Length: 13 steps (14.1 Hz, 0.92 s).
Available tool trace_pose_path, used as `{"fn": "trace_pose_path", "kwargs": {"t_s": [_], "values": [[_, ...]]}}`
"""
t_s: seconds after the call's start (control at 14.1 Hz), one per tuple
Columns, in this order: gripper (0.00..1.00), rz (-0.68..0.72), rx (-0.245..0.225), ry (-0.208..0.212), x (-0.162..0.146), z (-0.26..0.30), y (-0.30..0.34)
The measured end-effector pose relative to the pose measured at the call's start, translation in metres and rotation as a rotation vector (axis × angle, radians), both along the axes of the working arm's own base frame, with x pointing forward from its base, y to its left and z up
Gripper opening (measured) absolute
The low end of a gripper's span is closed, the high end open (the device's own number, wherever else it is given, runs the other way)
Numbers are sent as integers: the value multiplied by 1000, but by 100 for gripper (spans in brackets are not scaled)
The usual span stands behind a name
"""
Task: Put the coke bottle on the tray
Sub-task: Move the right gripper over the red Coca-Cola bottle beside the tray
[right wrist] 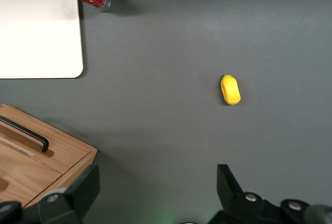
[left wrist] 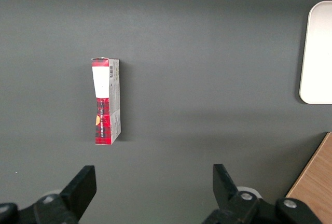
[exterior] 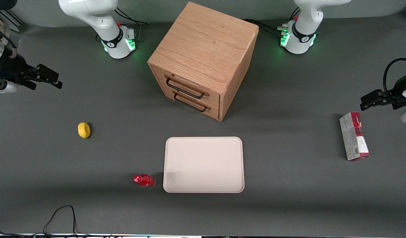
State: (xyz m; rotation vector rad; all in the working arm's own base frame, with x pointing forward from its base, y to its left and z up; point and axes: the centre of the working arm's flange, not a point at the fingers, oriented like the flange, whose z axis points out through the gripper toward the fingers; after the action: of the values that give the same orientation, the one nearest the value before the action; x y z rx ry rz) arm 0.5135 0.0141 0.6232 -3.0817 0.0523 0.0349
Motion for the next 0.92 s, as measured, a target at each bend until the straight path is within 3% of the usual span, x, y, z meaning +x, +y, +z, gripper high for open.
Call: {"fn": "trace_pose_path", "kwargs": {"t_s": [0.57,0.92], "values": [[100,13,-2,-59,19,-6,12],[100,24,-6,-122,90,0,60]]}}
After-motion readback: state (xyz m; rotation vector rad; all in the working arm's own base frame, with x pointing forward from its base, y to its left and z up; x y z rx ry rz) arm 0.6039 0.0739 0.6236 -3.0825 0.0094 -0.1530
